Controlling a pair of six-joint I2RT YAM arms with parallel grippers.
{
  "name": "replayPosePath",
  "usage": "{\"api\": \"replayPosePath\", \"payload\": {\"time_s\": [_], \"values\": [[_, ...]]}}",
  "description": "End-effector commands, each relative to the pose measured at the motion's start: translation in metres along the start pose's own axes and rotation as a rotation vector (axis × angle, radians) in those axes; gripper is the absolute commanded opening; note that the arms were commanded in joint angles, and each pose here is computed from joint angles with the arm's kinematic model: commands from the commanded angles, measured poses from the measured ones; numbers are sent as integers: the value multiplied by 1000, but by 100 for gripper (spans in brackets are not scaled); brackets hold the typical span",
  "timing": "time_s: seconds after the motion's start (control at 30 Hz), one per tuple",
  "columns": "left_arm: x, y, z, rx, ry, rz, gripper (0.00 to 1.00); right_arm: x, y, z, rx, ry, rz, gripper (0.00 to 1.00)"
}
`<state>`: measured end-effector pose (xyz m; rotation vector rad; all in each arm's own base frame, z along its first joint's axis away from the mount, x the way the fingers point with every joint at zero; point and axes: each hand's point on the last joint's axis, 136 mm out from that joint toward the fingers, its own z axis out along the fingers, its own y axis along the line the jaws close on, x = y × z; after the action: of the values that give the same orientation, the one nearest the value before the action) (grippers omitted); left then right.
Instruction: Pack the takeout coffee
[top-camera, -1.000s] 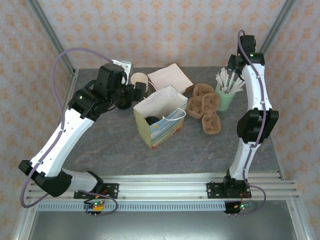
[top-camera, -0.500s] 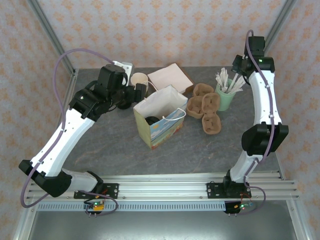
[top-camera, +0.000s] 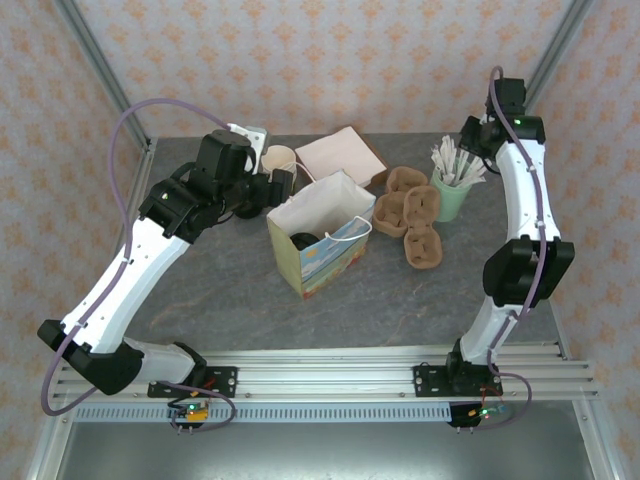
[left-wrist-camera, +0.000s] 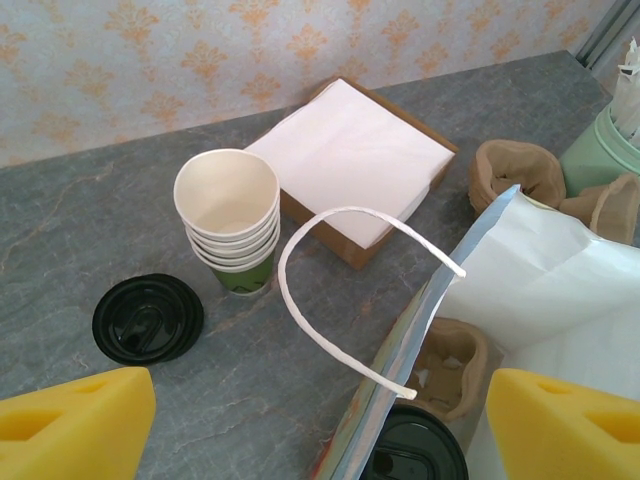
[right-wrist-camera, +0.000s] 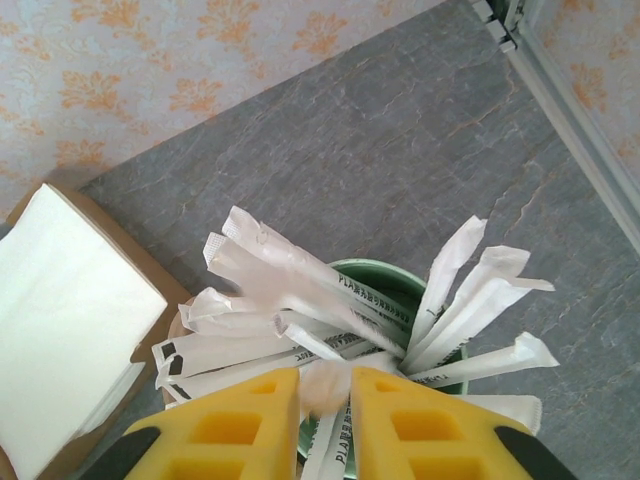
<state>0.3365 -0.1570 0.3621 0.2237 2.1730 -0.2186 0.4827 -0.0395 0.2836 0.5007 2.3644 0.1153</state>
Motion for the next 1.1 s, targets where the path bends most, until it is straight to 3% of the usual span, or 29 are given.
{"api": "replayPosePath", "payload": {"time_s": [0.0, 0.27, 0.67, 1.07], "values": [[-4, 3, -8, -4, -32, 15, 87, -2, 3, 2, -17, 0, 9, 23], [-3, 3, -7, -5, -27, 16, 87, -2, -2, 12, 11, -3, 4, 20], [-3, 4, -7, -9, -24, 19, 87, -4, -28, 52, 176, 31, -40, 21], [-3, 4, -5, -12, -20, 23, 87, -10, -31, 73, 189, 47, -50, 22]]}}
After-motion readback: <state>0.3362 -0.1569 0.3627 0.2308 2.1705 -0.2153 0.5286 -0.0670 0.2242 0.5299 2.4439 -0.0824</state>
